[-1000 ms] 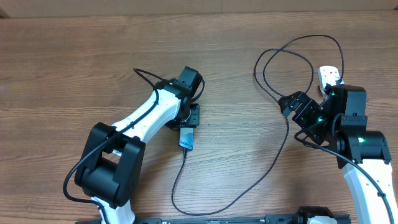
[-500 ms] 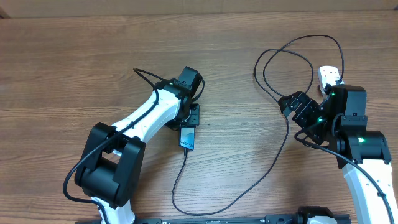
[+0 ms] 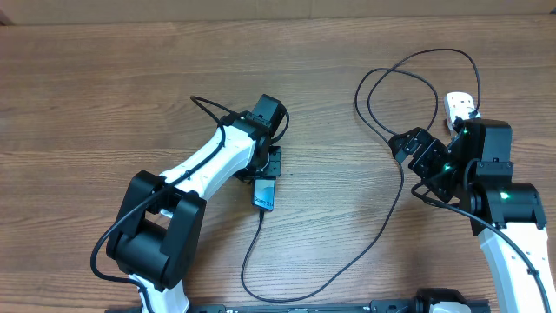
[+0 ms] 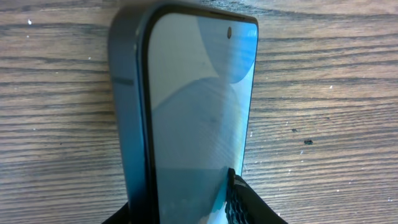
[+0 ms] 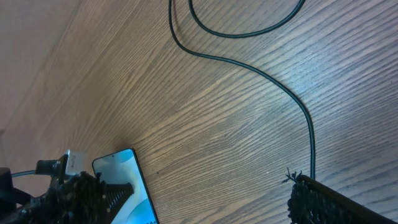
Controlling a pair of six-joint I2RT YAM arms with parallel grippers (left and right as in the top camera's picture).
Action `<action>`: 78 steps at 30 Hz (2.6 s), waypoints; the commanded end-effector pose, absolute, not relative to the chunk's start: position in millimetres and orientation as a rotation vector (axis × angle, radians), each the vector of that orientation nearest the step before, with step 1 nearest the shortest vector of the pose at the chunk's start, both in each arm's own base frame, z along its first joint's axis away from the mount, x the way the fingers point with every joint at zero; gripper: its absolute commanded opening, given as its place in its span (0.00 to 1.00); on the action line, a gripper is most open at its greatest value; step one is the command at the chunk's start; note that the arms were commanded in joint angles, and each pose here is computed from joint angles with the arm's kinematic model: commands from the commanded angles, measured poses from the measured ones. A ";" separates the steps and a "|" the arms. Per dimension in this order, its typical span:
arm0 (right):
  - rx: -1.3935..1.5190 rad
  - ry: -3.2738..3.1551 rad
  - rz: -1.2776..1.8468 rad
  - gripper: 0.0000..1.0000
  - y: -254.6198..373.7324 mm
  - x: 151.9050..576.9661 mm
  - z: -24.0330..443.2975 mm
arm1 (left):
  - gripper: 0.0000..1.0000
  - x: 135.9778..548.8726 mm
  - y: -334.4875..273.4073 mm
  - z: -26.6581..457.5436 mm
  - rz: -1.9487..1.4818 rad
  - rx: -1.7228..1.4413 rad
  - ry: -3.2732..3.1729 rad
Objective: Plug charger to phone and switch on socket
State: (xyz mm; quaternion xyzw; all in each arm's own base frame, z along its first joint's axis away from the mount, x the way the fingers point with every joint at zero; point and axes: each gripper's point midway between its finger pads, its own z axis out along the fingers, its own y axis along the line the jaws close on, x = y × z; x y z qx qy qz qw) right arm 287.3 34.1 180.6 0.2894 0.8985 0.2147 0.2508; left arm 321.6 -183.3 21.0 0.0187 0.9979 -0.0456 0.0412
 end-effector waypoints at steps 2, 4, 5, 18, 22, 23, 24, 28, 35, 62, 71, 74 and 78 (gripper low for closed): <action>0.766 2.416 0.569 1.00 31.2 290.6 190.7 | 0.33 314.9 -182.0 2.3 -0.104 0.083 3.100; 0.766 2.416 0.569 1.00 31.2 290.6 190.7 | 0.33 314.9 -182.1 2.3 -0.104 0.083 3.100; 0.766 2.416 0.569 1.00 31.2 290.6 190.7 | 0.33 314.9 -182.1 2.3 -0.104 0.083 3.100; 0.766 2.416 0.569 1.00 31.2 290.6 190.7 | 0.33 314.5 -182.3 2.3 -0.106 0.083 3.101; 0.766 2.416 0.569 1.00 31.2 290.6 190.7 | 0.33 314.5 -182.3 2.3 -0.106 0.083 3.101; 0.766 2.416 0.569 1.00 31.2 290.6 190.7 | 0.33 314.5 -182.3 2.3 -0.106 0.083 3.101; 0.766 2.416 0.569 1.00 31.2 290.6 190.7 | 0.33 314.5 -182.2 2.3 -0.105 0.083 3.101; 0.766 2.416 0.569 1.00 31.2 290.6 190.7 | 0.33 315.4 -182.6 2.4 -0.107 0.083 3.097; 0.766 2.416 0.569 1.00 31.2 290.6 190.7 | 0.32 310.4 -179.5 -2.8 -0.096 0.082 3.110; 0.766 2.416 0.569 1.00 31.2 290.6 190.7 | 0.33 314.3 -181.7 -3.2 -0.110 0.083 3.092; 0.766 2.416 0.569 1.00 31.2 290.6 190.7 | 0.33 314.2 -181.7 -3.2 -0.110 0.083 3.093; 0.766 2.416 0.569 1.00 31.2 290.6 190.7 | 0.33 314.2 -181.7 -3.2 -0.110 0.083 3.093; 0.766 2.416 0.569 1.00 31.2 290.6 190.7 | 0.33 314.3 -181.7 -3.0 -0.110 0.083 3.092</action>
